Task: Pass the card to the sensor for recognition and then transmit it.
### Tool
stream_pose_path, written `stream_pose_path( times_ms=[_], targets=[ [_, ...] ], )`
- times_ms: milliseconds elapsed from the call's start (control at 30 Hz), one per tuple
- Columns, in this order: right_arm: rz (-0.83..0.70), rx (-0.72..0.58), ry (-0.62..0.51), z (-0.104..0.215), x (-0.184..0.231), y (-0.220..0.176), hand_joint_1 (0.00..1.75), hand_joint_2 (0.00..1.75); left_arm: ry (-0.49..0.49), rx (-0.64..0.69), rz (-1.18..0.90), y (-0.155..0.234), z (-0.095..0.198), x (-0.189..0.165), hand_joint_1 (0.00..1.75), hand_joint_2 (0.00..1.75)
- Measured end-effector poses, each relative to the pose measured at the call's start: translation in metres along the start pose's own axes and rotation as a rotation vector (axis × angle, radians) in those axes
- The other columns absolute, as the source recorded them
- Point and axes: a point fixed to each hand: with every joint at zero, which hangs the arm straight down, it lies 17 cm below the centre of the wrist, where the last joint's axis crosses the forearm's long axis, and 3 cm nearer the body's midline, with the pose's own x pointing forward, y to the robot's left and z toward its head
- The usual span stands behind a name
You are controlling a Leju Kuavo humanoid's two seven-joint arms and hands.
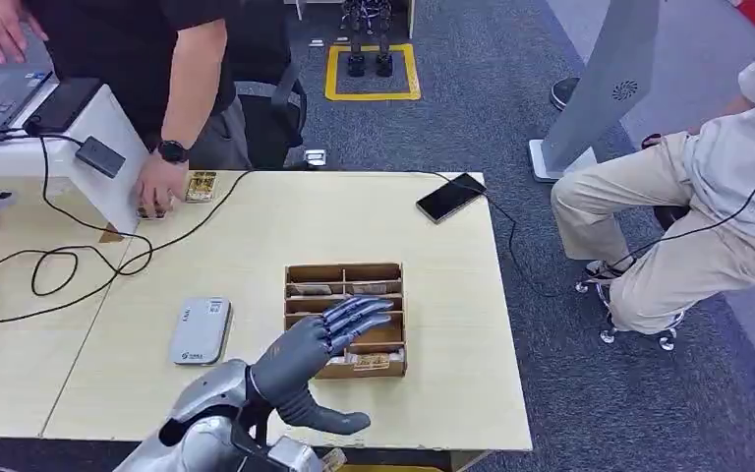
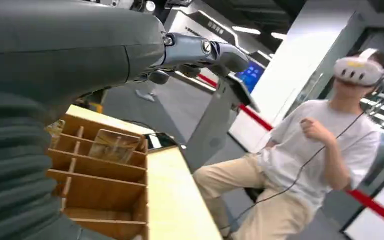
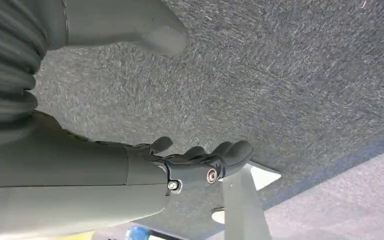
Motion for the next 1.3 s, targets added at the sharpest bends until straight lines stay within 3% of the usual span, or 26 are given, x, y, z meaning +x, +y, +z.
stream_pose_path(
  times_ms=[367, 733, 1133, 1300],
  targets=[
    [0.023, 0.000, -0.010, -0.001, -0.002, -0.003, 0.00, 1.75, 0.145, -0.068, -0.190, -0.003, 0.003, -0.048, 0.00, 1.75],
    [0.035, 0.000, -0.013, -0.002, -0.004, -0.005, 0.00, 1.75, 0.208, -0.030, -0.358, 0.006, 0.002, -0.067, 0.00, 1.75],
    [0.038, -0.002, -0.018, -0.002, -0.004, -0.006, 0.00, 1.75, 0.213, -0.046, -0.333, -0.001, 0.000, -0.069, 0.00, 1.75],
    [0.034, -0.004, -0.022, -0.002, -0.003, -0.006, 0.00, 1.75, 0.149, -0.037, -0.191, -0.005, -0.002, -0.055, 0.00, 1.75]
  ],
)
